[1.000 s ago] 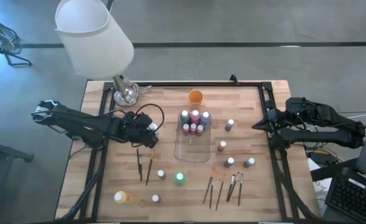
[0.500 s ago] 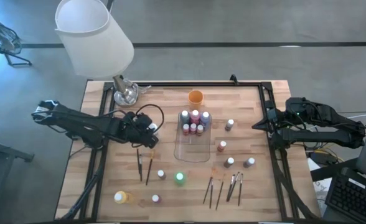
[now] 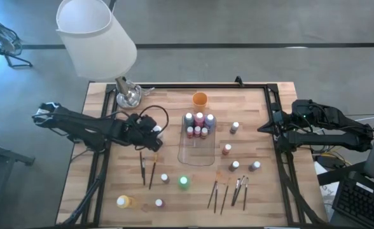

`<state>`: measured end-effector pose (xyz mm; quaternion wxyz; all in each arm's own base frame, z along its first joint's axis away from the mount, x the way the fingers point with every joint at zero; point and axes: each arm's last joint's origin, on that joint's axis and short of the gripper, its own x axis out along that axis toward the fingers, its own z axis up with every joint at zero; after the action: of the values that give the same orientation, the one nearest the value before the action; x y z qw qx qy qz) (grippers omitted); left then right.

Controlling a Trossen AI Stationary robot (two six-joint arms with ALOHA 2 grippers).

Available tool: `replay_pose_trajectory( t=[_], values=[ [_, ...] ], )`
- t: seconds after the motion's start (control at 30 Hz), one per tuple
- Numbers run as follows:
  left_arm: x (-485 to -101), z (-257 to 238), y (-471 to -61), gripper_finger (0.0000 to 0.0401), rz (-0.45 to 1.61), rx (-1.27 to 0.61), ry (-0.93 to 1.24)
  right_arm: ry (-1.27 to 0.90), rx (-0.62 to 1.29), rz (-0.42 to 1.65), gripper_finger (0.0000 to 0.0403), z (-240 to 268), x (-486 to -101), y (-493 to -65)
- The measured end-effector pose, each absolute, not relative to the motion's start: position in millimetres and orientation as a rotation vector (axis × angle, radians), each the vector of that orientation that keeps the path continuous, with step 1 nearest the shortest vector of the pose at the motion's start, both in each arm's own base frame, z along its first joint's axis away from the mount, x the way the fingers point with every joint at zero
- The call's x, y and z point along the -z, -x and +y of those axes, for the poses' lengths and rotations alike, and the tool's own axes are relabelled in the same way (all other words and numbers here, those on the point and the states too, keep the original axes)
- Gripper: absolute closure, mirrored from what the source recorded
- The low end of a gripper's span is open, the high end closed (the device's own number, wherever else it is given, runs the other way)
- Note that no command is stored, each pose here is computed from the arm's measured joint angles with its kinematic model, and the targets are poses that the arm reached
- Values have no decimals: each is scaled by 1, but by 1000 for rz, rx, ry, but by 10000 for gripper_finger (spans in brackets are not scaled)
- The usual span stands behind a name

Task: Pick & Place Paint Supplies
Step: Put the white paint bottle into the transparent bin

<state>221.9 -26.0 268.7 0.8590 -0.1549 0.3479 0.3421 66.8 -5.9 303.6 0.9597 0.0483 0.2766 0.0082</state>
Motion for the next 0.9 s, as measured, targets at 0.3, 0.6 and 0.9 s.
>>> replay_pose_trajectory(
  t=[0.3, 0.6, 0.9],
  values=[
    [-297, -27, -228, 282, 674, -666, 297, -98, -17, 561, 394, -6, -304, -67],
    [-336, -28, -232, 282, 596, -599, 259, -98, -17, 561, 394, -6, -304, -67],
    [-368, -28, -233, 282, 503, -556, 261, -98, -17, 561, 394, -6, -304, -67]
  ],
)
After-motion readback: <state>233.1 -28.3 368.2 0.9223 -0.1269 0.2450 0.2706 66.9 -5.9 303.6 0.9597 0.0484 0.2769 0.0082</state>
